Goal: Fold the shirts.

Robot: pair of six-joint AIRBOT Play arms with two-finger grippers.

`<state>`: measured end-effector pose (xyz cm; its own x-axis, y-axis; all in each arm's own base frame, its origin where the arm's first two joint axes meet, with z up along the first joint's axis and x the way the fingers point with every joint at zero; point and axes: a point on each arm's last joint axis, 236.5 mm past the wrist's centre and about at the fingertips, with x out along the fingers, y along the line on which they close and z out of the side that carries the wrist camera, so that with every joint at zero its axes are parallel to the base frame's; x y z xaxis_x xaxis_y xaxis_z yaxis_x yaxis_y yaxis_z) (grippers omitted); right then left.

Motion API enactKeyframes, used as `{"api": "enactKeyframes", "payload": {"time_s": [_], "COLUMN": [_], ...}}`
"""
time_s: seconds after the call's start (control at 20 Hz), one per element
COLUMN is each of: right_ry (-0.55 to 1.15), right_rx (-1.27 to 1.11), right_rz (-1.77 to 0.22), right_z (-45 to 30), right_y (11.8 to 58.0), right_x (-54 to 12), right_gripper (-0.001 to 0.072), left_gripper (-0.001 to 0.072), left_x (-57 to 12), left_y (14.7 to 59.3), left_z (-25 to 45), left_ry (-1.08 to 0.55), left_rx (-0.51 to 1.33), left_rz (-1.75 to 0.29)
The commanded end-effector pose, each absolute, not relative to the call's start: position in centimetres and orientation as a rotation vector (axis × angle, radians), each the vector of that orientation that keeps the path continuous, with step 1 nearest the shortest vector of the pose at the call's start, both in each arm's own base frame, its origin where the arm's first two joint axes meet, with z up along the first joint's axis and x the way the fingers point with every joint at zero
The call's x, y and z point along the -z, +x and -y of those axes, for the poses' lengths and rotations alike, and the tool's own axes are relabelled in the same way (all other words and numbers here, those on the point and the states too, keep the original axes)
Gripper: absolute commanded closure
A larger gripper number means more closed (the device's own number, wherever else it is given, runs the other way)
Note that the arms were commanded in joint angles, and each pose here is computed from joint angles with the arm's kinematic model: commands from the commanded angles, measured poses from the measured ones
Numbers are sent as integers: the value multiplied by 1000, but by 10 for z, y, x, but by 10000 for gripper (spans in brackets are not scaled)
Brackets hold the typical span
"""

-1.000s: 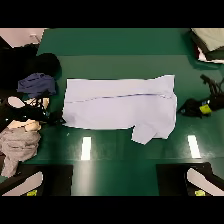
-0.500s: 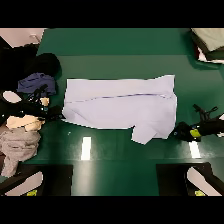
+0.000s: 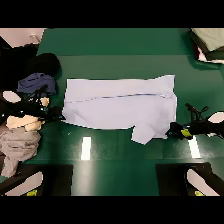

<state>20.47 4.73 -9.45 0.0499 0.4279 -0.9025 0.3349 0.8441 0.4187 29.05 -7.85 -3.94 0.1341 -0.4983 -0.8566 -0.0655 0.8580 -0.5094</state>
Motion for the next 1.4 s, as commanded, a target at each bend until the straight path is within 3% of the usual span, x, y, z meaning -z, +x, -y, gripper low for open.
{"api": "enactKeyframes", "payload": {"time_s": [0.0, 0.3, 0.65, 0.85, 1.1, 1.35], "right_ry": [597, 380, 279, 254, 205, 211], "right_rx": [-77, -92, -24, -18, -90, -93], "right_rz": [-1536, -1594, -1267, -1138, -1113, -1143], "right_z": [-46, -17, -3, 4, -16, -18], "right_y": [210, 203, 218, 257, 327, 383], "right_x": [94, 34, -65, -92, -76, -44], "right_gripper": [696, 698, 699, 699, 699, 699], "left_gripper": [685, 687, 685, 685, 685, 685], "left_x": [39, 1, -63, -62, -71, -48], "left_y": [290, 285, 232, 273, 322, 354], "left_z": [79, 81, 124, 105, 77, 57], "left_ry": [-485, -442, -494, -467, -433, -440], "left_rx": [334, 360, 576, 457, 324, 237], "left_rz": [-1417, -1319, -1303, -1156, -955, -932]}}
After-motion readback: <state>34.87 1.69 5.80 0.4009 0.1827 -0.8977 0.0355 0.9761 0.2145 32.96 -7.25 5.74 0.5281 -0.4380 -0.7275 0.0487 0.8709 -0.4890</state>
